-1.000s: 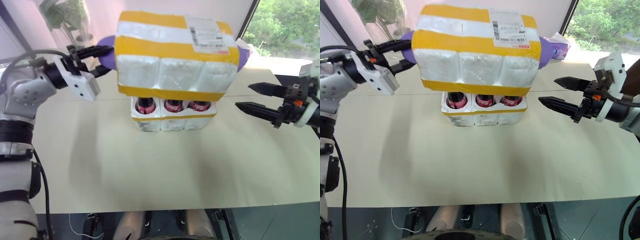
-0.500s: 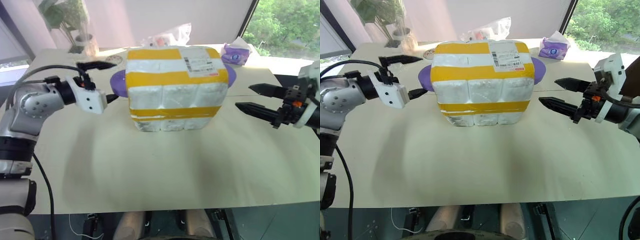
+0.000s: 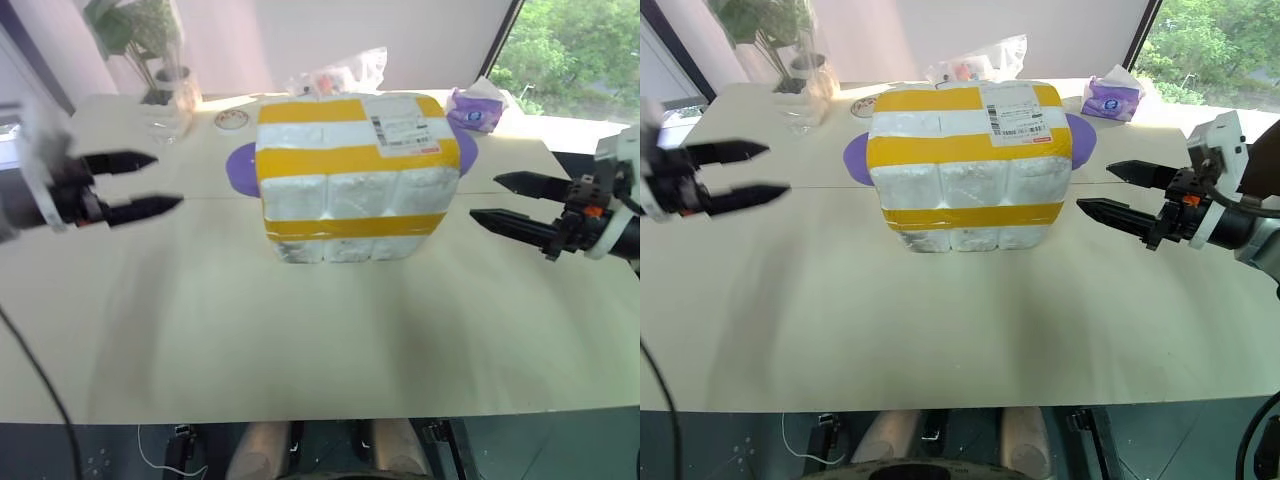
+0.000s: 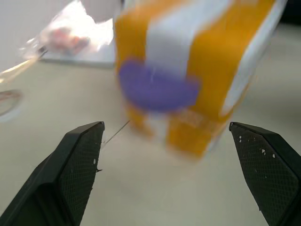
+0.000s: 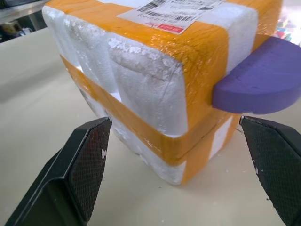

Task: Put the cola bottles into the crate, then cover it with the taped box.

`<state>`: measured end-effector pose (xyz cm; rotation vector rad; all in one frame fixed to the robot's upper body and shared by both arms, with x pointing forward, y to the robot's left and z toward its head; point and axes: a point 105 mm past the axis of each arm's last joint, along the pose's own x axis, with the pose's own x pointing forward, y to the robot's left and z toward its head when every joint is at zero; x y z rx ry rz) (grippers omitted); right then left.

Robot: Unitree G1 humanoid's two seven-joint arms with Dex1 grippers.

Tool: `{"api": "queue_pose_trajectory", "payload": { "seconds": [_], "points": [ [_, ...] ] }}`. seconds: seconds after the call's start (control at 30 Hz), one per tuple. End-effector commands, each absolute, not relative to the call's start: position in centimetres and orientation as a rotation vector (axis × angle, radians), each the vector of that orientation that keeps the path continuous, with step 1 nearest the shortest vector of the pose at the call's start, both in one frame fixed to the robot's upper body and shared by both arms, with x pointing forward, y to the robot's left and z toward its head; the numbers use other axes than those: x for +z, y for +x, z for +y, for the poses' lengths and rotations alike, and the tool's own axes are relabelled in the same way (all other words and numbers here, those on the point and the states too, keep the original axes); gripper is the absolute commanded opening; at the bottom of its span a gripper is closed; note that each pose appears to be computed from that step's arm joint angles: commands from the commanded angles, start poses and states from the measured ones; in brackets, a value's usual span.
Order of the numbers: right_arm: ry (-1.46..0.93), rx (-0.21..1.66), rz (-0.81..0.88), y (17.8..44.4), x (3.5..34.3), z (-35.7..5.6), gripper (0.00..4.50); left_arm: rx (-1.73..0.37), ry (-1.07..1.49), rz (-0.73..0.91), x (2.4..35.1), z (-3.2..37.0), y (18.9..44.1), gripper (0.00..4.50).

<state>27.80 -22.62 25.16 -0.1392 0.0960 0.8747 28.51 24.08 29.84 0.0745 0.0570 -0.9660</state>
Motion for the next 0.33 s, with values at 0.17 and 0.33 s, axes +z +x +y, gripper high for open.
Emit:
{"api": "queue_pose_trajectory", "payload": {
  "seconds": [0.17,0.33],
  "points": [
    [-0.129,0.975,0.129,26.8,25.3,-22.2,4.5,-1.091,-0.003,0.127,30.3,23.1,25.7,4.45],
    [-0.126,0.99,0.127,27.2,25.3,-21.8,4.5,-1.073,0.052,0.149,29.7,23.2,25.5,4.45]
  ]
}}
